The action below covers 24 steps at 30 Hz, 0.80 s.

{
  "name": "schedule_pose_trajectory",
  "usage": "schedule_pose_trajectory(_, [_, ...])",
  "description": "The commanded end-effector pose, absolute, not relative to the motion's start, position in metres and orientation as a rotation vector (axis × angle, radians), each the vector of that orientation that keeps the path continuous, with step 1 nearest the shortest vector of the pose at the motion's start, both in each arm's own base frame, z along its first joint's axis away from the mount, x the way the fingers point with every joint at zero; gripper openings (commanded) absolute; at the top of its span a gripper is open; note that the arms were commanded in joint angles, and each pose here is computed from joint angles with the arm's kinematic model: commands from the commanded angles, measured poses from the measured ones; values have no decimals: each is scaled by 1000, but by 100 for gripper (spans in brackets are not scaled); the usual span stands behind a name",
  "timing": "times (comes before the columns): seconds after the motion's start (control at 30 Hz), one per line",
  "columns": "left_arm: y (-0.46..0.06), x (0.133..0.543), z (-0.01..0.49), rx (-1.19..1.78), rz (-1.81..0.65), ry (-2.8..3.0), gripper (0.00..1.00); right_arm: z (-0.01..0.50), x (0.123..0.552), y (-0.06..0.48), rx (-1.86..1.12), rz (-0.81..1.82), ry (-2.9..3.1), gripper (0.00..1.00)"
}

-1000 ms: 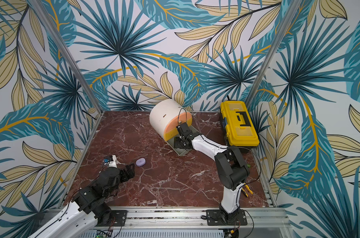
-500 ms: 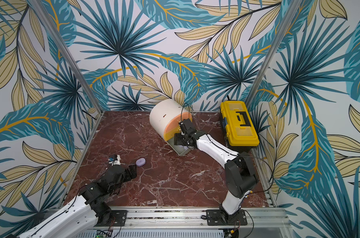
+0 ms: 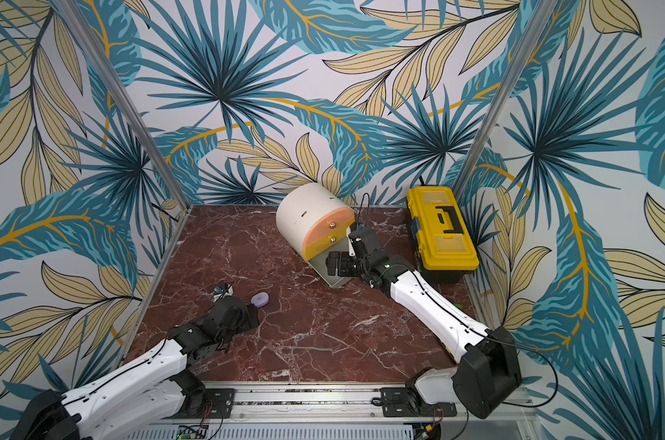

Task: Put the bluetooth earphones in the drawer according to color
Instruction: Adjust the Bluetooth earphone at the center of the board.

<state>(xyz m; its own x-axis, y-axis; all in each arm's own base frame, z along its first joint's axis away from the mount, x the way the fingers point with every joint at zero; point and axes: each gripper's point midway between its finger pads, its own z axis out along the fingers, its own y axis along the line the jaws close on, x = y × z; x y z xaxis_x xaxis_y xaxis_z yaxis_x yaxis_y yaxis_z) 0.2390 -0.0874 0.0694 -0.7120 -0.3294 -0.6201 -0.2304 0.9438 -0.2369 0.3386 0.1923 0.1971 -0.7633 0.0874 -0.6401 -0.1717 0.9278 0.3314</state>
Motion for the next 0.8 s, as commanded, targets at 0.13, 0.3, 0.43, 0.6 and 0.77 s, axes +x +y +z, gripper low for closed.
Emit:
schedule_pose_trajectory(0.13, [-103, 273, 96, -430, -234, 2369, 100, 171, 311, 169, 8, 457, 2404, 99])
schedule_pose_trajectory(0.3, [-98, 286, 97, -576, -197, 2373, 100, 166, 300, 161, 33, 459, 2398, 99])
schedule_pose_trajectory(0.43, [-96, 296, 99, -707, -206, 2387, 100, 165, 295, 157, 38, 461, 2389, 99])
schedule_pose_trajectory(0.6, [-86, 299, 87, -949, -159, 2426, 100, 162, 289, 157, 44, 478, 2396, 99])
schedule_pose_trajectory(0.77, [-76, 301, 79, -1102, -25, 2478, 99, 151, 283, 155, 53, 488, 2411, 99])
